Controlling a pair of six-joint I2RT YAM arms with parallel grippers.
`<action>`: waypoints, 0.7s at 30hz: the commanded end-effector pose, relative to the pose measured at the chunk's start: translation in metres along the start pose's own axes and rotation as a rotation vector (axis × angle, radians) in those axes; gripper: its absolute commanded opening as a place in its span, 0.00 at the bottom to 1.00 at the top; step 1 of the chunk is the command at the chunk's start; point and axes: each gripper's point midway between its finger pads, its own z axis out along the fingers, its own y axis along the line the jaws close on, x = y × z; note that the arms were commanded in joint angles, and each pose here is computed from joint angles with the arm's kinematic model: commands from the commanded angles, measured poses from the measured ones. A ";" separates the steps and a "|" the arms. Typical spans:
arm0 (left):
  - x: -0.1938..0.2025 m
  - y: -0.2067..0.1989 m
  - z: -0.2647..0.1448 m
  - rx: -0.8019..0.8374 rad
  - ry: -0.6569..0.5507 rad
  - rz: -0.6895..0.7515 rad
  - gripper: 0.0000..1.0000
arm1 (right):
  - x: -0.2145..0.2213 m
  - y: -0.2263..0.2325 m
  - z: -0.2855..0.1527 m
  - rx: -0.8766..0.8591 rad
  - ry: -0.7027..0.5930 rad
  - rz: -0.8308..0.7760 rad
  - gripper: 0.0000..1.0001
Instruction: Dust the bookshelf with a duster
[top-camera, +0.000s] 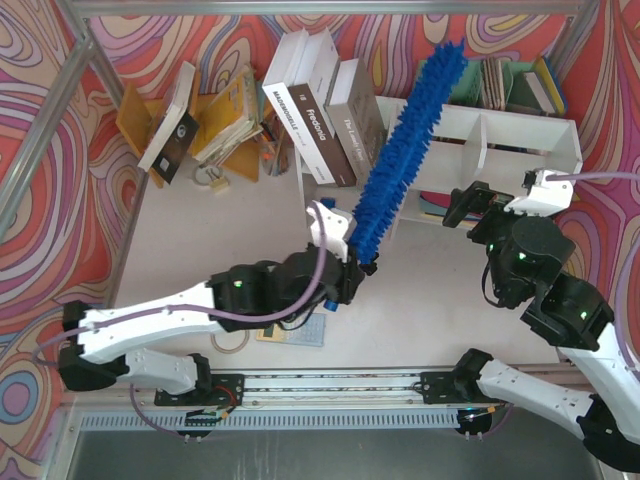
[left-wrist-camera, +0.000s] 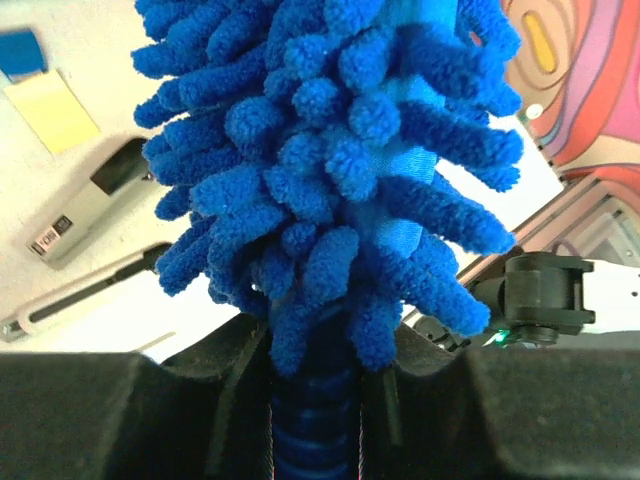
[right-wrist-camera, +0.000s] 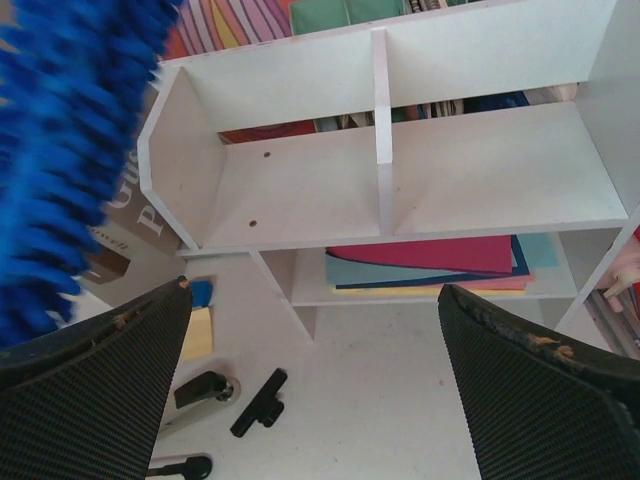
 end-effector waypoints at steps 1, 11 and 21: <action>0.015 -0.002 0.019 -0.046 0.019 -0.074 0.00 | -0.001 -0.007 -0.001 0.040 0.000 0.022 0.99; 0.080 0.028 0.032 -0.179 0.198 0.008 0.00 | 0.011 -0.009 0.000 0.043 0.007 0.018 0.99; 0.101 0.039 0.036 -0.218 0.262 0.056 0.00 | 0.024 -0.002 0.005 0.027 0.030 0.009 0.99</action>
